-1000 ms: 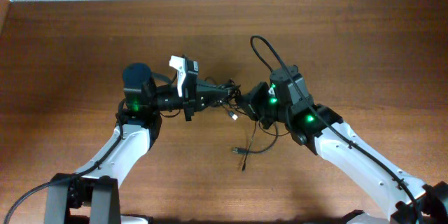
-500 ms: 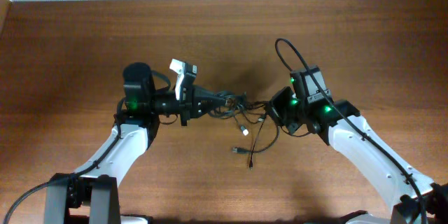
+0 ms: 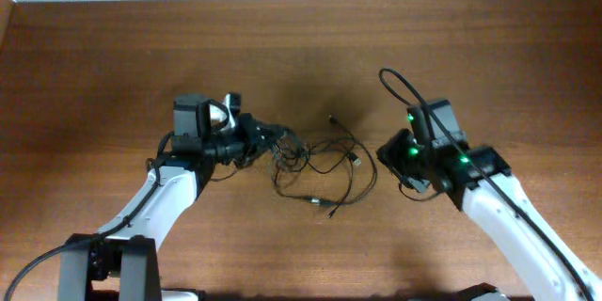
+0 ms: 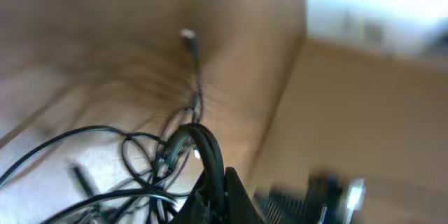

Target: Untangle cables

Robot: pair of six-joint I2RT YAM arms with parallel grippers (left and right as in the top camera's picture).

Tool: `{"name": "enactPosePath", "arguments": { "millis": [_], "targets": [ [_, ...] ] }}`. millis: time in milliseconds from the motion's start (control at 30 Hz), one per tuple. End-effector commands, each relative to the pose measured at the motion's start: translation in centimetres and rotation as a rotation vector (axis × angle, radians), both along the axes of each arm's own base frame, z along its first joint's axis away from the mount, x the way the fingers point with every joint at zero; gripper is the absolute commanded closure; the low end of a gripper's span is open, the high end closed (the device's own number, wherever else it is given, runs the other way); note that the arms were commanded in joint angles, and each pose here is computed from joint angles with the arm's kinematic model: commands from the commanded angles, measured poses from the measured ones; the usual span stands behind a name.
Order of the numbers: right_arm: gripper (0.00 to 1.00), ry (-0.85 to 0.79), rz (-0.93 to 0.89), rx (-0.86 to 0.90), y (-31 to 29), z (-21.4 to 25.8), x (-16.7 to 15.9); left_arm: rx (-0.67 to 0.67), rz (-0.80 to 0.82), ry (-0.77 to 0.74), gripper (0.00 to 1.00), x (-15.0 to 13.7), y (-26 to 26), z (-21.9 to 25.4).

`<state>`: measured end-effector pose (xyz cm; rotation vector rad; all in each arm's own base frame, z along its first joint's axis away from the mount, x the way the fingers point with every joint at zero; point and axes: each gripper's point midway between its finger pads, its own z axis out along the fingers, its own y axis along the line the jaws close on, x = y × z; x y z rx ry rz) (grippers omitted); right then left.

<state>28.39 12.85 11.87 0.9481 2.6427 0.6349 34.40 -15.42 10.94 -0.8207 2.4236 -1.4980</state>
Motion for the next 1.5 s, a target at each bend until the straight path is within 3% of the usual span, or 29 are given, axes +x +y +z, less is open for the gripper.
{"name": "enactPosePath", "arguments": {
  "millis": [0,100,200,367,700,733,800,900,967,1067,1167,1233,1267,1400,1467],
  "targets": [
    [0.56,-0.040,0.128,0.002,1.7,1.2,-1.5,-0.153,0.328,0.370,1.00,0.9,1.3,-0.8],
    [0.38,-0.074,0.290,0.034,5.2,1.6,-2.7,-0.247,0.360,0.509,1.00,0.2,0.7,-0.5],
    [0.38,-0.082,0.319,0.064,7.6,1.5,-3.0,-0.303,0.380,0.639,1.00,-0.8,0.2,-0.7],
    [0.38,-0.081,0.314,0.159,11.2,1.1,-2.2,-0.322,0.349,0.651,1.00,-1.1,-0.2,-0.3],
    [0.39,-0.055,0.231,0.245,13.7,-1.0,0.3,-0.275,0.256,0.531,1.00,-1.2,-0.4,0.0],
    [0.41,-0.045,0.233,0.243,13.8,-1.2,0.2,-0.270,0.247,0.512,1.00,-1.1,-0.4,0.1],
    [0.54,-0.005,0.244,0.245,13.8,-1.9,-0.4,-0.276,0.237,0.512,1.00,-1.2,-0.5,0.2],
    [0.83,0.075,0.247,0.224,13.5,-3.5,-1.6,-0.288,0.223,0.463,1.00,-0.6,-0.7,0.9],
    [0.96,0.115,0.248,0.198,13.0,-4.2,-2.3,-0.301,0.207,0.415,1.00,0.0,-0.8,1.7],
    [0.96,0.082,0.334,0.152,12.6,-4.5,-2.5,-0.319,0.159,0.308,1.00,0.7,-1.1,3.3],
    [0.96,0.137,0.287,-0.001,9.6,-6.3,-3.4,-0.318,0.077,0.134,1.00,1.4,-1.5,5.3],
    [0.96,0.158,0.274,-0.048,8.6,-6.7,-3.8,-0.267,-0.007,-0.077,1.00,1.9,-1.7,6.7],
    [0.94,0.158,0.279,-0.053,8.5,-6.7,-3.8,-0.190,-0.088,-0.304,1.00,2.2,-1.8,7.8],
    [0.68,0.090,0.351,-0.050,8.9,-5.5,-3.3,-0.002,-0.315,-0.722,1.00,1.1,-2.3,8.1],
    [0.64,0.031,0.390,-0.050,8.9,-4.2,-2.9,0.041,-0.351,-0.761,1.00,0.8,-2.3,7.4]
  ]
}}
